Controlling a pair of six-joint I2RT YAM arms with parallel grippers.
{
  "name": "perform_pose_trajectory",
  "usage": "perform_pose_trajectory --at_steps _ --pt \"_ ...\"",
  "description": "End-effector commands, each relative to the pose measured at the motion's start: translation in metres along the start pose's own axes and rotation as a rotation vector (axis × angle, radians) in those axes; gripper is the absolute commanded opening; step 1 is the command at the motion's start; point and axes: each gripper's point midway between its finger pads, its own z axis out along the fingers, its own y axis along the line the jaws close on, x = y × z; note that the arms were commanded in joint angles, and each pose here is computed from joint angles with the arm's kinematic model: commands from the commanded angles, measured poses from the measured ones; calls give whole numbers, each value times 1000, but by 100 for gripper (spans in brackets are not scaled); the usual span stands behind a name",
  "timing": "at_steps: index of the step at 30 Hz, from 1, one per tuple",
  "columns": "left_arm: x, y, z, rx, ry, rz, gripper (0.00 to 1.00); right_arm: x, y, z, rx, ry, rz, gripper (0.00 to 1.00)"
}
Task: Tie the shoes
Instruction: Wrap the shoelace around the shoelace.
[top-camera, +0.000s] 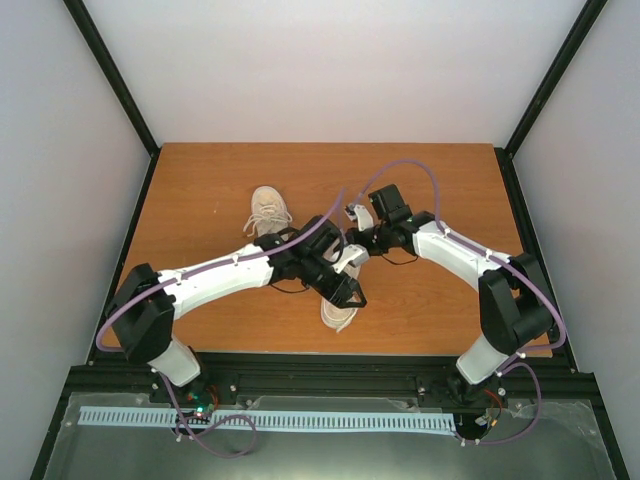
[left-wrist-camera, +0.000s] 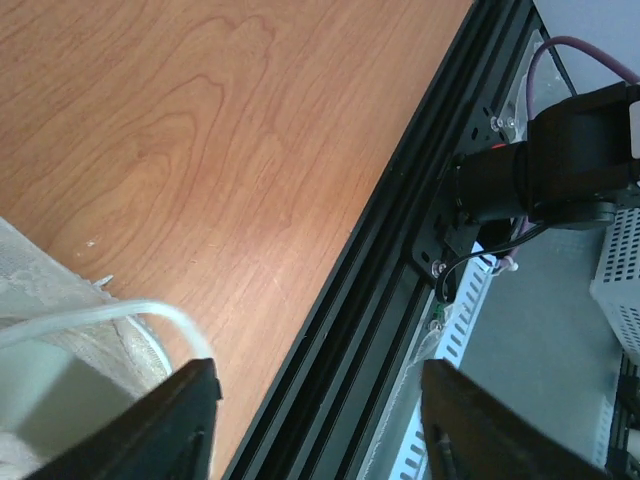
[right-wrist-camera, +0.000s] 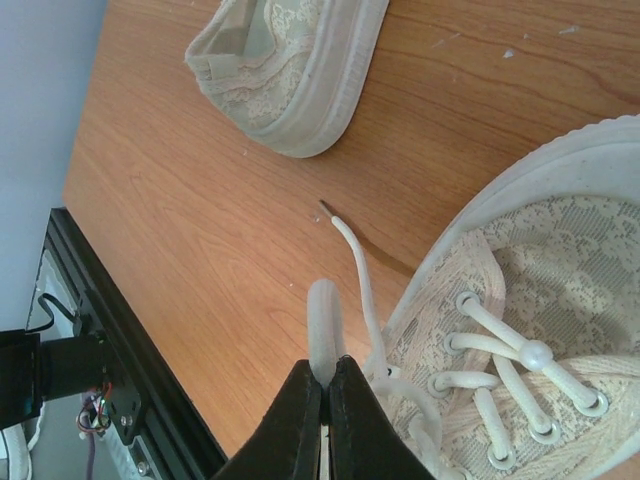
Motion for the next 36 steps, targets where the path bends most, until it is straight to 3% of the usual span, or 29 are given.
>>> perform_pose_trajectory --at_steps 1,5,11,16,24,32,36 --pt "-9 0 -10 -42 -61 6 66 -13 12 -5 -37 -24 -40 3" --pt "-5 16 -36 -77 -108 -30 68 -10 13 -7 -45 -22 -42 3" --pt "-19 56 -81 -111 -227 -73 59 -1 22 -10 -100 -3 -62 3" --pt "-20 87 -82 -75 -184 -100 53 9 31 -17 -138 20 -112 3" --pt "-40 79 -80 35 -150 37 53 17 45 -21 -214 61 -146 3" --pt "-31 91 -73 10 -66 117 54 18 45 -18 -227 98 -155 3" --pt "-30 84 -71 56 -79 150 62 20 43 -15 -232 109 -145 3"
